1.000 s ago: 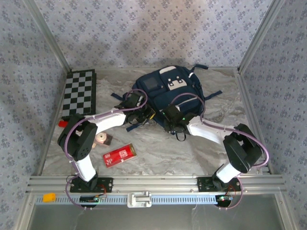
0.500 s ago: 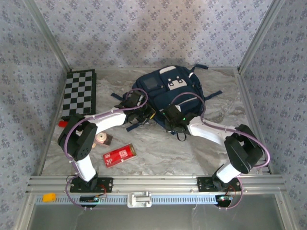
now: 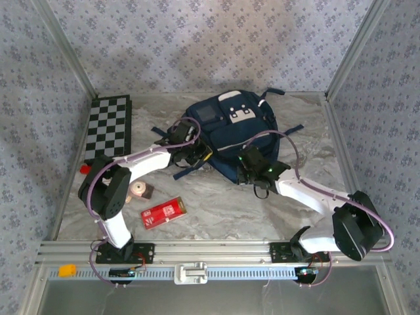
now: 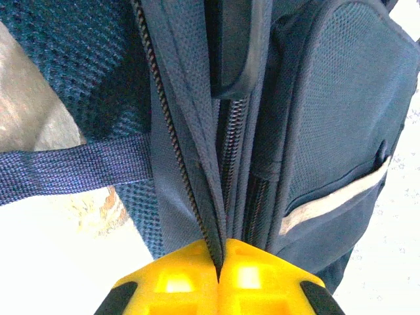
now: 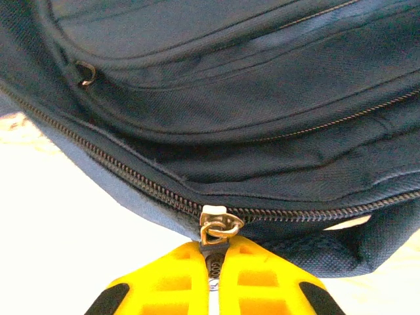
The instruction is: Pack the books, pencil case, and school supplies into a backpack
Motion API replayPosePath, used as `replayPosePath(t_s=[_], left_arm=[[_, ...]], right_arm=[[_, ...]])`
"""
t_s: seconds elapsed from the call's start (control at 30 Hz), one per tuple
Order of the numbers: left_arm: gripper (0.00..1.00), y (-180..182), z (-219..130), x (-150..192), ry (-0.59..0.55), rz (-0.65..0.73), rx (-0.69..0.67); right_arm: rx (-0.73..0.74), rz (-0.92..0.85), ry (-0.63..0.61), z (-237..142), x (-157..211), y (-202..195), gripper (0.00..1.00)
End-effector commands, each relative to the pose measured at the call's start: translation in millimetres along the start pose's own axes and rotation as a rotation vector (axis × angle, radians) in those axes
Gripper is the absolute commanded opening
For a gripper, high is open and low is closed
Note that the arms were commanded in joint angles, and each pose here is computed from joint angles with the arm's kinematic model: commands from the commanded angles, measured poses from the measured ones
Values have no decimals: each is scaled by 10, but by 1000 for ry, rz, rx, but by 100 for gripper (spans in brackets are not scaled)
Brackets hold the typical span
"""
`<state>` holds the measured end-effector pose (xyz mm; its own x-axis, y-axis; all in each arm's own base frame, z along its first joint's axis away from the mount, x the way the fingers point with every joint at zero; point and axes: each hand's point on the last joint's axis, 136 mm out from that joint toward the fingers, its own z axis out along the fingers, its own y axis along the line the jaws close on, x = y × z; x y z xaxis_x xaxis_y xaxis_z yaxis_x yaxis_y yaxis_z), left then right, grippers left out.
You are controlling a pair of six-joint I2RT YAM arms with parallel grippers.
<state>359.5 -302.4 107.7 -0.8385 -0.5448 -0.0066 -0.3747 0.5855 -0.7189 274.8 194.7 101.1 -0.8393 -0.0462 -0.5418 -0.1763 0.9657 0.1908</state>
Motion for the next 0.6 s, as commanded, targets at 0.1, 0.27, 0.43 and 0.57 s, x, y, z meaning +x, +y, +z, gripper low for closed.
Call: replayPosePath(t_s=[0.1, 0.27, 0.43, 0.57], left_arm=[[0, -371, -154, -628, -113, 128, 51], [23, -441, -224, -629, -44, 183, 78], [45, -279, -343, -123, 0, 76, 142], [50, -168, -238, 232, 23, -38, 138]], right_arm=[[-108, -33, 31, 21, -19, 276, 0], [-252, 17, 10, 88, -192, 686, 1], [-197, 37, 7, 171, -200, 683, 3], [-207, 29, 16, 189, -203, 764, 3]])
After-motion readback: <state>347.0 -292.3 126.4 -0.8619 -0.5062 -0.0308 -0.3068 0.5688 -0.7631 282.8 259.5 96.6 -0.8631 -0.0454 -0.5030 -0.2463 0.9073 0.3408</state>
